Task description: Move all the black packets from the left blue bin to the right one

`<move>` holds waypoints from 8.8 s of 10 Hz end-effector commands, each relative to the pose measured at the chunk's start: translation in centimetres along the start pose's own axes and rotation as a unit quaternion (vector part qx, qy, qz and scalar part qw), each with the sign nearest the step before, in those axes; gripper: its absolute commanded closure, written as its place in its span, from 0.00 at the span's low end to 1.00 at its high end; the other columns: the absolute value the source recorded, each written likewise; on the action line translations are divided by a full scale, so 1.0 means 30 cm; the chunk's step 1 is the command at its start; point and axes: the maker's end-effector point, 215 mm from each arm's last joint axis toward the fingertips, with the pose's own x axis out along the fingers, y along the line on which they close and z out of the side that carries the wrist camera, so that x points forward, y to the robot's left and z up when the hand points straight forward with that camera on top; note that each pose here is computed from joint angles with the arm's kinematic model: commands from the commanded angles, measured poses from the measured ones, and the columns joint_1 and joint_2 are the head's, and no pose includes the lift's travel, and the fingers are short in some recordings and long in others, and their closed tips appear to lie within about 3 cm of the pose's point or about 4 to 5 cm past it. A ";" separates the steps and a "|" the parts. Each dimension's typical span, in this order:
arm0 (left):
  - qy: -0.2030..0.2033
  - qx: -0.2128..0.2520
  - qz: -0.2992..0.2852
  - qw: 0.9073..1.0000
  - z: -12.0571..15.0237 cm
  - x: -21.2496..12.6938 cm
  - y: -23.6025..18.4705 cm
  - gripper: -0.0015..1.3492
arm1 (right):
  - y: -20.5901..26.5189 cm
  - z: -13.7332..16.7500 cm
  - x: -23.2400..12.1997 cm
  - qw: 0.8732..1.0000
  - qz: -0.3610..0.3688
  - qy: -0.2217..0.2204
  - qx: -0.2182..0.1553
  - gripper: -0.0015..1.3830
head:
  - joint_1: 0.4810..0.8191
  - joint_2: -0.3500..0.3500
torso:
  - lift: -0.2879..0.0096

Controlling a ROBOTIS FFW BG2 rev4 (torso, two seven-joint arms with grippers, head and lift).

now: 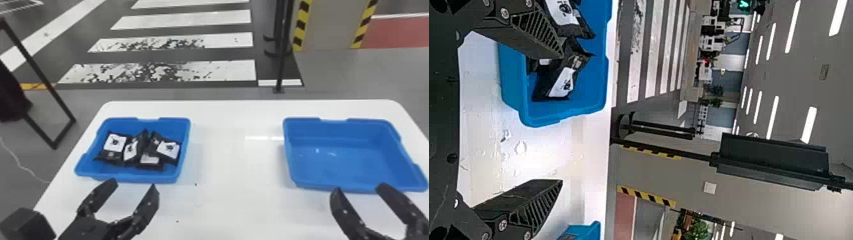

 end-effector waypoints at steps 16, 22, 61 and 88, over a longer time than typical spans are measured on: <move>0.068 -0.037 0.001 0.997 -0.111 0.569 0.280 0.12 | -0.002 -0.017 -0.003 1.000 -0.001 0.003 0.007 0.10 | 0.63 0.77 | 0.50; 0.077 -0.046 -0.020 0.996 -0.105 0.670 0.257 0.12 | -0.001 -0.016 -0.003 1.000 0.000 0.003 0.008 0.10 | 0.63 0.70 | 0.50; -0.003 -0.394 -0.398 0.828 0.093 0.361 -0.654 0.89 | 0.469 -0.035 0.299 0.911 0.246 0.029 0.329 0.61 | 0.63 0.59 | 0.50; 0.052 -0.162 -0.081 0.982 -0.067 0.401 0.175 0.14 | -0.079 0.170 0.182 0.997 -0.007 -0.036 -0.071 0.11 | 0.63 0.50 | 0.50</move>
